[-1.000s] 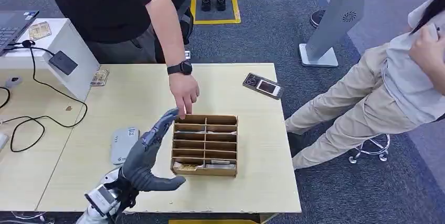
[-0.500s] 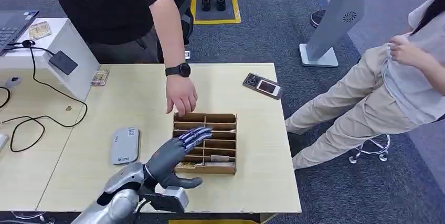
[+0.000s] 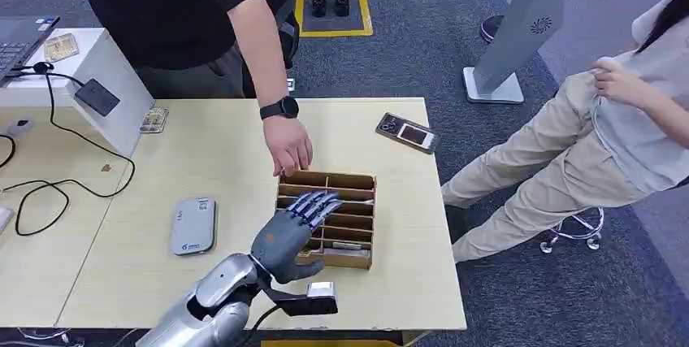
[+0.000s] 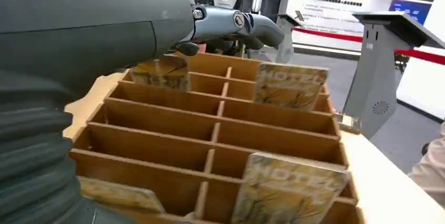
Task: Pass the card to the sensor for recognition and then transmit it.
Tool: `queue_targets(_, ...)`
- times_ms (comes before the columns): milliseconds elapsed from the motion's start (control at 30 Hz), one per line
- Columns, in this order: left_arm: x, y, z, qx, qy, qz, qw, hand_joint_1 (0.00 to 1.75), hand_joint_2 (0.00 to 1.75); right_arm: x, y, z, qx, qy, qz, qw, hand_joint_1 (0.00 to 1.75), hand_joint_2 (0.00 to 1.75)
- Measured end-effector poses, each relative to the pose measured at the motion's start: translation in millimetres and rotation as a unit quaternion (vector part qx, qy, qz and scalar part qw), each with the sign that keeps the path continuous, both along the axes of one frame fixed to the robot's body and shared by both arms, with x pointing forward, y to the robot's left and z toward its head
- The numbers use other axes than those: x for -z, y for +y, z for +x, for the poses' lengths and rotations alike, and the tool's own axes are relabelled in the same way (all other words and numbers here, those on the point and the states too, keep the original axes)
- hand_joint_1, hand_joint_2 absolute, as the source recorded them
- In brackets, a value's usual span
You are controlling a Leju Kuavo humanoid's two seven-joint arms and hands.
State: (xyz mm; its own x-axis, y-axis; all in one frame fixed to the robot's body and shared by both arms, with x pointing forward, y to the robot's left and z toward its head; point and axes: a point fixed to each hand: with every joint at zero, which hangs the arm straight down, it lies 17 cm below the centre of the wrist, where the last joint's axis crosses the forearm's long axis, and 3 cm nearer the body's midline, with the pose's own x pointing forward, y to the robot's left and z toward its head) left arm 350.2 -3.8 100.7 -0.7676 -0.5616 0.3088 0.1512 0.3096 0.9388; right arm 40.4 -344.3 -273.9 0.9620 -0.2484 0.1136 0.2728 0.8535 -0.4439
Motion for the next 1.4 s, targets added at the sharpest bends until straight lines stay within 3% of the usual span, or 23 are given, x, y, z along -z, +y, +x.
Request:
queue_targets(367, 2.9, -3.5, 1.4, -0.006, -0.001, -0.002, 1.0, 0.0, 1.75, 0.1, 0.3, 0.2, 0.0, 0.0, 0.001, 1.0, 0.0, 1.75)
queue_targets(600, -11.5, 7.8, 6.5, -0.049, -0.054, -0.048, 0.996, 0.0, 1.75, 0.0, 0.0, 0.1, -0.001, -0.001, 0.0, 1.0, 0.0, 1.75)
queue_targets(1200, 5.9, 21.0, 4.2, -0.069, -0.025, -0.076, 0.994, 0.0, 1.75, -0.2, -0.7, 0.4, -0.003, -0.003, -0.002, 1.0, 0.0, 1.75)
queue_targets(1400, -2.4, 27.5, 3.0, -0.078, -0.04, -0.102, 0.991, 0.0, 1.75, -0.2, -0.8, 0.0, -0.002, -0.003, -0.003, 1.0, 0.0, 1.75)
